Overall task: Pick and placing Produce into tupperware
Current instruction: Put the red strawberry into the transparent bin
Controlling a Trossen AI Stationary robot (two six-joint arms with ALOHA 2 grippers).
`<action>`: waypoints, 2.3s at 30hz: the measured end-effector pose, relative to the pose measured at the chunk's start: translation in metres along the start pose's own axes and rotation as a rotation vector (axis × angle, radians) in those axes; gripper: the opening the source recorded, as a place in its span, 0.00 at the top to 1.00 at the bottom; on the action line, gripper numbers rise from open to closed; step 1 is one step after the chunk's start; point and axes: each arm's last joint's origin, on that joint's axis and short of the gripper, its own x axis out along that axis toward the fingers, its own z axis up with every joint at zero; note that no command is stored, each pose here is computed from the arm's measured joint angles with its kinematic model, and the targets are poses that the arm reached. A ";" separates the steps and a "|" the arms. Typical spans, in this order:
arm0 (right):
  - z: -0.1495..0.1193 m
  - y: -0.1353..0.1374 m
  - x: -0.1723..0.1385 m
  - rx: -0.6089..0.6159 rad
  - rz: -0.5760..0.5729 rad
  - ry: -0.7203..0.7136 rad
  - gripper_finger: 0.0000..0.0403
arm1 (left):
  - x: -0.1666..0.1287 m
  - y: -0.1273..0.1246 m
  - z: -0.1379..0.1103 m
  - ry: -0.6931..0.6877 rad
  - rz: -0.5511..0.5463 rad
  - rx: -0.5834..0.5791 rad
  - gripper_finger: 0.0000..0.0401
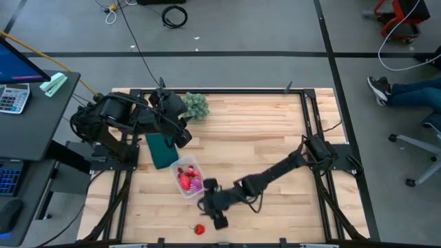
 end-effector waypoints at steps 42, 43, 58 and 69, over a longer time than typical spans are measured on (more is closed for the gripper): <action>0.013 0.013 0.014 0.038 0.070 -0.228 0.37 | 0.001 0.001 0.001 -0.006 0.001 -0.017 0.64; 0.017 0.013 0.013 0.037 0.073 -0.240 0.37 | 0.001 0.001 0.002 -0.005 0.003 -0.018 0.64; 0.012 0.016 0.026 0.016 0.044 -0.195 0.38 | 0.010 0.012 0.010 -0.021 0.039 -0.074 0.64; -0.004 0.015 0.042 0.053 0.043 -0.193 0.38 | 0.010 0.011 0.009 -0.017 0.035 -0.072 0.64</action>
